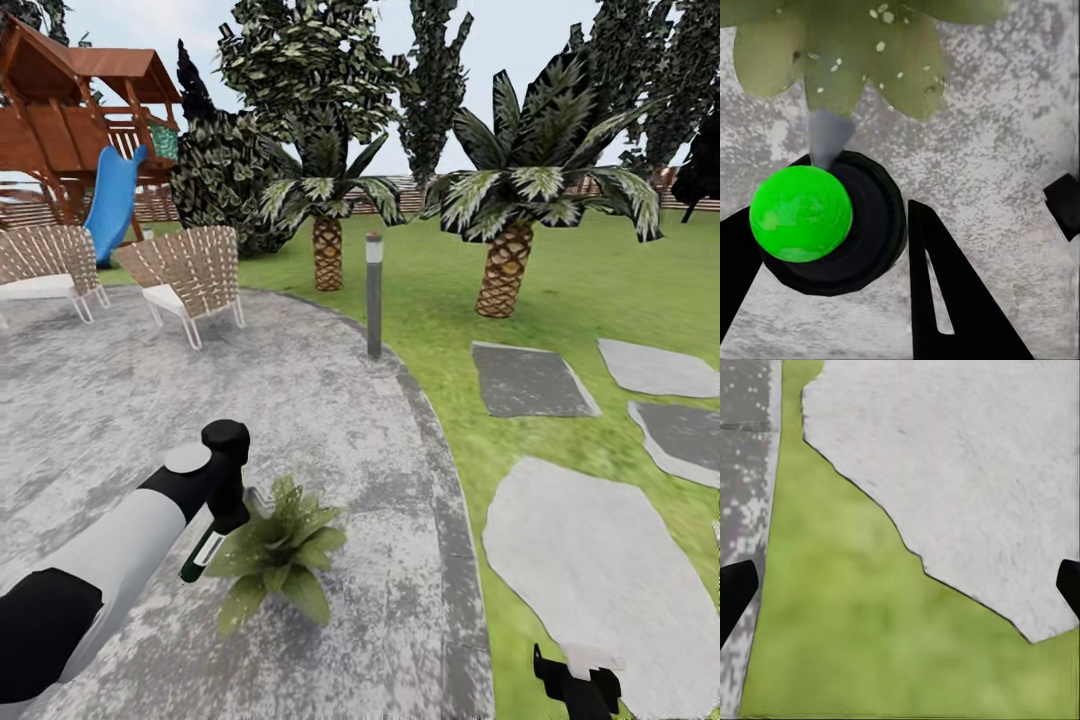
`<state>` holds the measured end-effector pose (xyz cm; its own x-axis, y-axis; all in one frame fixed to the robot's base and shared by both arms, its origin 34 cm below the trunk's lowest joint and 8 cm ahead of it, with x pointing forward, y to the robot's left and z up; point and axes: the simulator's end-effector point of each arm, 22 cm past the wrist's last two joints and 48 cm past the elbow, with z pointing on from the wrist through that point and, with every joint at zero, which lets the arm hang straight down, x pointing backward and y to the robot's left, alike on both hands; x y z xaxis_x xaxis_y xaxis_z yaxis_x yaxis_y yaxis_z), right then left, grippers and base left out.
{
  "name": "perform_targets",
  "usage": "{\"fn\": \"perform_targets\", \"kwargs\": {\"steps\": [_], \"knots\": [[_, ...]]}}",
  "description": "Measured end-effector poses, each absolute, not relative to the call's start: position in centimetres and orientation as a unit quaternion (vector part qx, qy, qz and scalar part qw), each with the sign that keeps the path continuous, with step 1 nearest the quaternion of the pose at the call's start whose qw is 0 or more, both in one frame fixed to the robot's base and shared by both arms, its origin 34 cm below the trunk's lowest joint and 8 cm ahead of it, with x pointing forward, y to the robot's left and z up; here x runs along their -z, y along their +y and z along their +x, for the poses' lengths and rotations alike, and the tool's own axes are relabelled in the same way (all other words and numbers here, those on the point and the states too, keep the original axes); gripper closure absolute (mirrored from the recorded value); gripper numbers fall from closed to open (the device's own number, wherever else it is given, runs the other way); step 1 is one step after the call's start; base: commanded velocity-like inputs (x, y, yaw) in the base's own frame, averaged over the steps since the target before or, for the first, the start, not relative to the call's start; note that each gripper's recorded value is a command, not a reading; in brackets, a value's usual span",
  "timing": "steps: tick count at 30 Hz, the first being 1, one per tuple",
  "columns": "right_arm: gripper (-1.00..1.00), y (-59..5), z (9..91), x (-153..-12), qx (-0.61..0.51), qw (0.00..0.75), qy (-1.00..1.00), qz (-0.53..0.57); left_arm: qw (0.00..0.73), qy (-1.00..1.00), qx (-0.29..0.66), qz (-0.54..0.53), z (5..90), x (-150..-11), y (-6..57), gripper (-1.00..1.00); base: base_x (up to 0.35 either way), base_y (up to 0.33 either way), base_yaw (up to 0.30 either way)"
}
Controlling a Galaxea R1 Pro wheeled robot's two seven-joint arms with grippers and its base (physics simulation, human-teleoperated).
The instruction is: Pick up the pesticide atomizer in the garden and spray insectifuge to fully cover both potted plants in the garden.
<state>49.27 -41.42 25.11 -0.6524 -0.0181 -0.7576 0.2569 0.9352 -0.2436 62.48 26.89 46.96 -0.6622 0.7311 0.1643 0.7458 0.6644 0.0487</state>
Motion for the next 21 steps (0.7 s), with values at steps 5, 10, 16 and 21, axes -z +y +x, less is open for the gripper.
{"fn": "perform_targets", "kwargs": {"steps": [5,10,16,21], "knots": [[-1.0,-41.4,49.3,-25.1,0.167,0.411,0.894,0.067,0.067,-0.91,0.057,-0.405,62.4,-46.9,27.0,1.0,-0.264,-0.19,0.263],[-1.0,-41.4,49.3,-25.1,0.167,0.412,0.893,0.067,0.067,-0.91,0.057,-0.405,62.4,-46.9,27.0,1.0,-0.048,-0.252,0.043],[-1.0,-41.4,49.3,-25.1,0.167,0.411,0.893,0.067,0.072,-0.91,0.059,-0.403,62.1,-46.6,27.4,1.0,-0.002,-0.152,0.147],[-1.0,-41.4,49.3,-25.1,0.167,0.411,0.893,0.067,0.095,-0.91,0.054,-0.399,59.9,-44.5,28.3,1.0,0.0,-0.007,0.258]]}}
